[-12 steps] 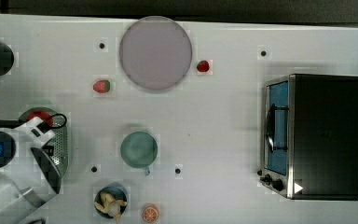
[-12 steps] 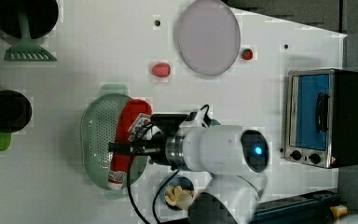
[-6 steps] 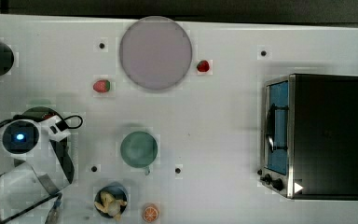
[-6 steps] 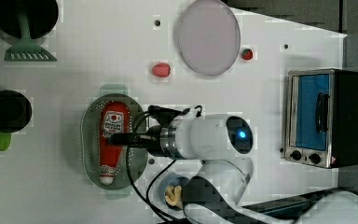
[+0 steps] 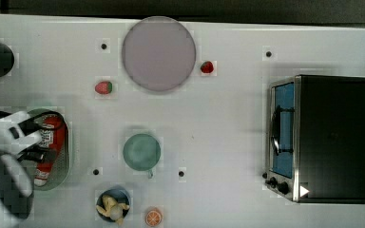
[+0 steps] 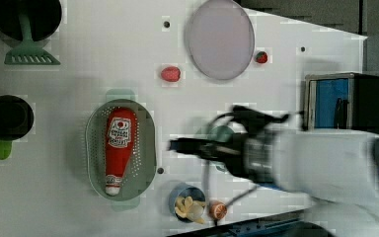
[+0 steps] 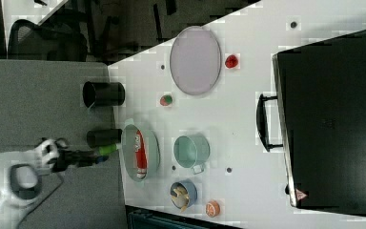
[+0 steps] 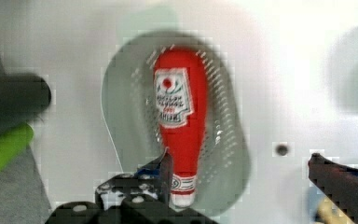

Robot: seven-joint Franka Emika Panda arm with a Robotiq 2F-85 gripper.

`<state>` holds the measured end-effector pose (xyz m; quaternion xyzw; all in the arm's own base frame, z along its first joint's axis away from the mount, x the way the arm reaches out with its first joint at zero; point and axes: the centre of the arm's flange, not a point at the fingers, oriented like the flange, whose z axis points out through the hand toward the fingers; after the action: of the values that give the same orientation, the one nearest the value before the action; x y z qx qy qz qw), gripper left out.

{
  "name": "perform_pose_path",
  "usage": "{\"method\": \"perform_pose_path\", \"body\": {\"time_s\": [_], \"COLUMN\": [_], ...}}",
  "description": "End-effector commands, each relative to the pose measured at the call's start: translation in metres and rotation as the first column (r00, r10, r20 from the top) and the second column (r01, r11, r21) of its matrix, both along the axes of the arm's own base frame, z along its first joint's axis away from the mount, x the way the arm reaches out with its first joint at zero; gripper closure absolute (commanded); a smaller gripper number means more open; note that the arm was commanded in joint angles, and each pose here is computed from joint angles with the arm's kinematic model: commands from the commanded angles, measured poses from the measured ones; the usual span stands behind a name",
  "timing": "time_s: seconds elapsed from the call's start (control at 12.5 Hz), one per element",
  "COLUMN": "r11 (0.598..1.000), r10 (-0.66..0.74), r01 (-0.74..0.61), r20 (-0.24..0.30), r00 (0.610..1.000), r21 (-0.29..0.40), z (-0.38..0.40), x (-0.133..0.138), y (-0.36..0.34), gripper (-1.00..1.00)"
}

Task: Pick Ketchup from the table and place it in strainer.

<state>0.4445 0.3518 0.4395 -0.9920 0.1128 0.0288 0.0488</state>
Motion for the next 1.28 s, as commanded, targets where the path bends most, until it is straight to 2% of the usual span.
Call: {"method": "perform_pose_path", "body": {"time_s": [0.08, 0.24, 0.4, 0.64, 0.8, 0.96, 1.04, 1.28], "r11": [0.984, 0.967, 0.94, 0.87, 0.818, 0.781, 0.776, 0.814], "r10": [-0.165, -0.241, -0.335, -0.49, -0.574, -0.624, -0.63, -0.573], "r01": [0.161, 0.236, 0.332, 0.49, 0.574, 0.623, 0.629, 0.573], "r20": [-0.049, -0.048, -0.026, 0.006, 0.011, 0.001, 0.003, 0.034], "r00": [0.985, 0.969, 0.942, 0.872, 0.819, 0.782, 0.777, 0.819], "r21": [-0.077, -0.095, -0.082, -0.051, -0.036, -0.047, -0.056, -0.092], "z": [0.053, 0.088, 0.117, 0.14, 0.148, 0.147, 0.146, 0.146], "x": [0.022, 0.034, 0.051, 0.075, 0.081, 0.081, 0.08, 0.08], "y": [-0.062, -0.105, -0.157, -0.248, -0.302, -0.343, -0.357, -0.376], "gripper": [-1.0, -1.0, -1.0, -1.0, -1.0, -1.0, -1.0, -1.0]}}
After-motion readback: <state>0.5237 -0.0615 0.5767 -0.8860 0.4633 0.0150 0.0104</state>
